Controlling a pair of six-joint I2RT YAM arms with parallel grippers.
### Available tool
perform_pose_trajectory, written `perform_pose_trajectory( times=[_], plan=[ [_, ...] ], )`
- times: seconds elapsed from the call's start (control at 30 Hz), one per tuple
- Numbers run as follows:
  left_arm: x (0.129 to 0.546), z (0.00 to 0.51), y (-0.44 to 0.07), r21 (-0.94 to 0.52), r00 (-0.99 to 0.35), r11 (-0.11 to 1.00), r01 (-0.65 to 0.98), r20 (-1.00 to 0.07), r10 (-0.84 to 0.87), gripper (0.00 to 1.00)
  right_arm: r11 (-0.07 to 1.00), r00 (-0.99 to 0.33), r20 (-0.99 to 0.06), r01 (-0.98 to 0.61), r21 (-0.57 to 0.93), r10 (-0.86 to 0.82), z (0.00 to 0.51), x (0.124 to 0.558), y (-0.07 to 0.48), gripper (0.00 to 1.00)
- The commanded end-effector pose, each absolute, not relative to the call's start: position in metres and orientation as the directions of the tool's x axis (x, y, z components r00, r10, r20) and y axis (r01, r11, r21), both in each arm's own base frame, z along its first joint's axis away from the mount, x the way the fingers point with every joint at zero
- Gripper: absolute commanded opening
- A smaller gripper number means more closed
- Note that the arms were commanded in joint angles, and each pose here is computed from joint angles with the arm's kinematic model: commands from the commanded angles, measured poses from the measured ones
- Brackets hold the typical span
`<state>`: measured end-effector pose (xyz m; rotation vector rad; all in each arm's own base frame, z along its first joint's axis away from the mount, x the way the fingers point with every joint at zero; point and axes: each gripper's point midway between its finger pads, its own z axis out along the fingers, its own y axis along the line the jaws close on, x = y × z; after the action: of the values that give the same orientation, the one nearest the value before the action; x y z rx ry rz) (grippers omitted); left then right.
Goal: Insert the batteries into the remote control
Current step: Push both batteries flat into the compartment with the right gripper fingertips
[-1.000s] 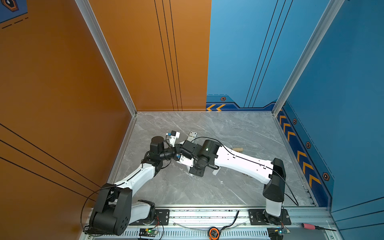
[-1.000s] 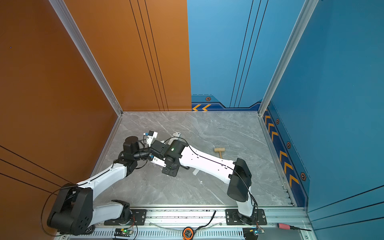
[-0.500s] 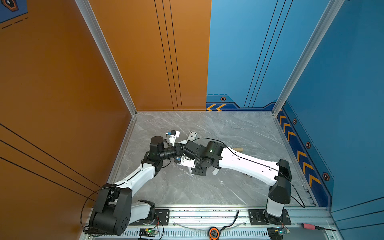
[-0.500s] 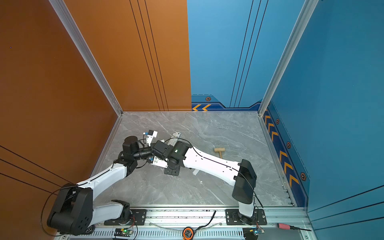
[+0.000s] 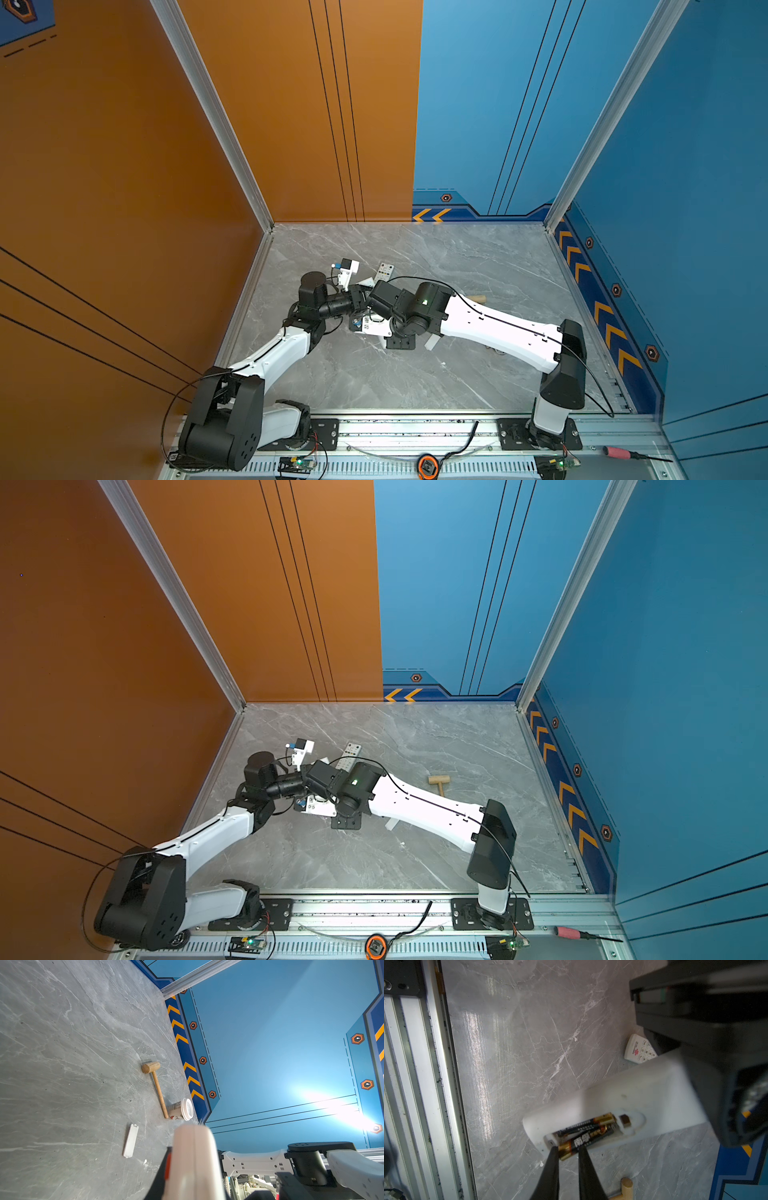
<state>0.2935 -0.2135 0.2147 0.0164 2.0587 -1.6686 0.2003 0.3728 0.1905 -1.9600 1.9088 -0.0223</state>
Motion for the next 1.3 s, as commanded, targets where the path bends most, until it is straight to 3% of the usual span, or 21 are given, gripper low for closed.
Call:
perform_pose_trajectory(
  times=[0.0, 0.5, 0.77, 1.27],
  plan=[
    [0.257, 0.262, -0.234, -0.931, -0.923, 0.075, 0.357, -0.364, -0.125, 0.0, -0.032, 0.091, -0.15, -0.934, -0.355, -0.984, 0.161, 0.215, 0.365, 0.14],
    [0.252, 0.26, -0.236, -0.935, -0.928, 0.07, 0.349, -0.355, -0.112, 0.0, -0.077, 0.136, -0.138, -0.927, -0.367, -0.981, 0.156, 0.21, 0.372, 0.14],
    [0.249, 0.26, -0.237, -0.936, -0.931, 0.065, 0.345, -0.35, -0.1, 0.0, -0.088, 0.142, -0.133, -0.935, -0.344, -0.981, 0.153, 0.201, 0.359, 0.19],
    [0.249, 0.252, -0.243, -0.94, -0.936, 0.073, 0.333, -0.339, -0.092, 0.0, -0.009, 0.096, -0.273, -0.952, -0.305, -0.957, 0.187, 0.184, 0.38, 0.33]
  ],
)
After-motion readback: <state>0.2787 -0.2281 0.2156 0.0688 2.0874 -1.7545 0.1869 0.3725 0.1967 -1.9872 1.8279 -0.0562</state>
